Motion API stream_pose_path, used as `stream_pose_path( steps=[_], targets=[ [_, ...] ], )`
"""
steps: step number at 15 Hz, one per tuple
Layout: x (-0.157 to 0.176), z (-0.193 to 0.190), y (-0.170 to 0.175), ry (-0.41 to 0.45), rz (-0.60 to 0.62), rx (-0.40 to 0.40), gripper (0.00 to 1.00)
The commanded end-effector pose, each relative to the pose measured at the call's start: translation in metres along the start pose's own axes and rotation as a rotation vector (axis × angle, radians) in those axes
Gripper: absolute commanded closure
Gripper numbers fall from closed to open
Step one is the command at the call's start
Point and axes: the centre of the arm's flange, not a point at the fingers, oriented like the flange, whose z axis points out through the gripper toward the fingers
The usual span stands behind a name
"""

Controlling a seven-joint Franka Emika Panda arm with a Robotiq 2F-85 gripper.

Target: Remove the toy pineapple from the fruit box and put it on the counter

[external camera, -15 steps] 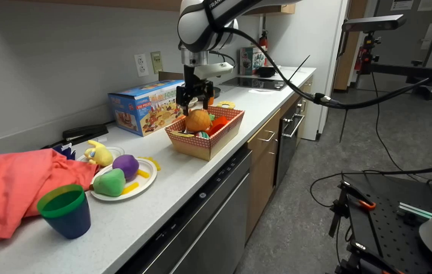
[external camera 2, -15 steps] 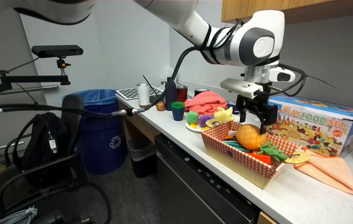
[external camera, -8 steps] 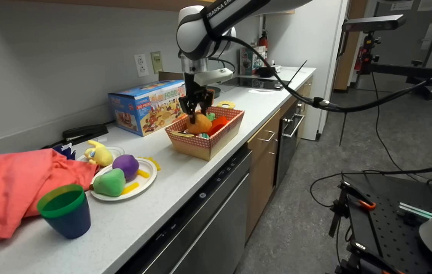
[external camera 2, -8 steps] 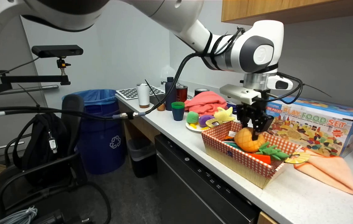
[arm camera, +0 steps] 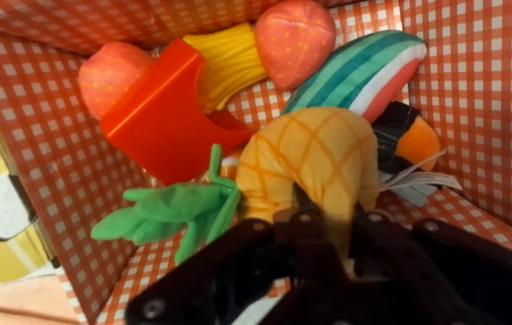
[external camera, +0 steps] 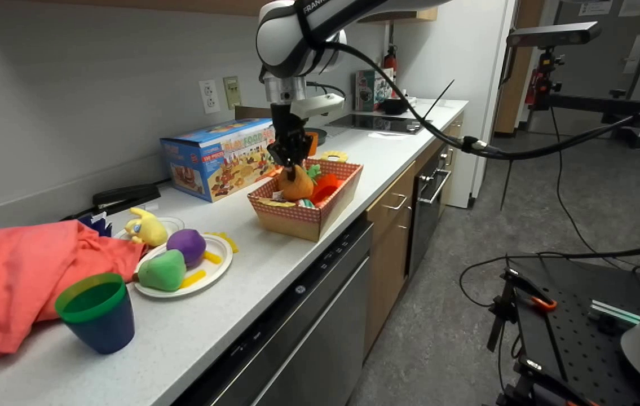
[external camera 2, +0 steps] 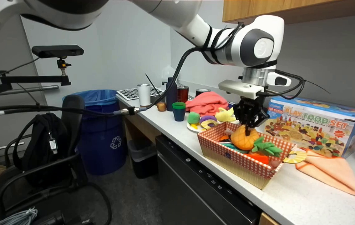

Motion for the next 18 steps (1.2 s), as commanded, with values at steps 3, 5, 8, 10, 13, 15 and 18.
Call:
stream_pose_path(
  steps=[3,5,8,10,13,15,18],
  targets=[
    [0.001,-0.018,0.008,-0.055,-0.124,0.022,0.96],
    [-0.001,-0.022,0.011,-0.059,-0.127,0.016,0.96],
    [-0.004,-0.030,0.012,-0.036,-0.107,-0.004,0.96],
    [-0.006,-0.041,0.014,-0.017,-0.097,-0.012,0.96],
    [-0.008,-0.071,0.020,0.018,-0.076,-0.015,0.96],
    [-0.009,-0.096,0.029,0.054,-0.058,-0.016,0.96],
    [-0.005,-0.128,0.052,0.101,-0.020,-0.017,0.96]
  ],
)
